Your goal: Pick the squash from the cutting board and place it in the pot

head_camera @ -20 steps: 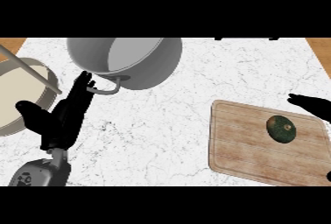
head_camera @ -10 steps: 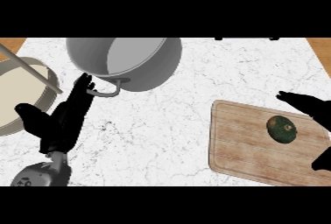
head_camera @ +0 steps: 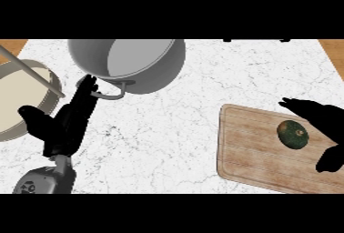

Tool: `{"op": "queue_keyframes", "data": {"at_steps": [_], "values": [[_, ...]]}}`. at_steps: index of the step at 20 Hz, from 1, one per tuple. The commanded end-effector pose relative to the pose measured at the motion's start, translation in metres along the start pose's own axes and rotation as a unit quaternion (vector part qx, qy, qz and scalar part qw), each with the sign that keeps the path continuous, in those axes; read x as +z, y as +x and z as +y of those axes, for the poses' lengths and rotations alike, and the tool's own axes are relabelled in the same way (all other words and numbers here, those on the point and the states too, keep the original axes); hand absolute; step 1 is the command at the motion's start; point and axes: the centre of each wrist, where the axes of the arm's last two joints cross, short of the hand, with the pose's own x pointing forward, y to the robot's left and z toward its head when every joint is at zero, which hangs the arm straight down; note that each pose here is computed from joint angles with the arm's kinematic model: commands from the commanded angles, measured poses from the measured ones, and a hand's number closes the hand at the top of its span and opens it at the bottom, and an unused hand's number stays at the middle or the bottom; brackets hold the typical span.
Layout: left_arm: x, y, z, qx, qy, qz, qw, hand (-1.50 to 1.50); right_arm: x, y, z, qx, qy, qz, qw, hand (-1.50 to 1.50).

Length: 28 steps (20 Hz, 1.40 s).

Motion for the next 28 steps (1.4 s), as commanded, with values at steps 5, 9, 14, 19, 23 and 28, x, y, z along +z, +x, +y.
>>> {"op": "queue_keyframes", "data": {"at_steps": [5,9,14,19,23,28], "values": [[0.011,-0.005,0.012,0.0,-0.001,0.0,1.0,0.0,-0.02,-0.008,0.005,0.014,0.018,0.011,1.0,-1.5],[-0.002,-0.004,-0.012,-0.001,-0.002,-0.003,1.0,0.0,-0.03,0.007,0.013,0.003,0.023,0.004,1.0,-1.5],[0.008,-0.005,0.014,0.002,0.002,0.004,1.0,0.0,-0.025,-0.012,0.011,0.002,-0.02,-0.082,0.996,1.5],[0.024,0.004,0.003,0.006,0.005,0.01,0.9999,0.0,-0.033,0.004,0.042,-0.004,-0.018,-0.081,0.997,1.5],[-0.001,-0.001,-0.007,-0.005,-0.035,-0.014,0.9993,0.0,-0.099,0.097,-0.057,0.068,-0.058,-0.122,0.989,1.5],[-0.008,0.003,-0.02,0.003,-0.038,-0.013,0.9992,0.0,-0.144,0.128,-0.093,0.091,-0.066,-0.15,0.982,1.5]]}}
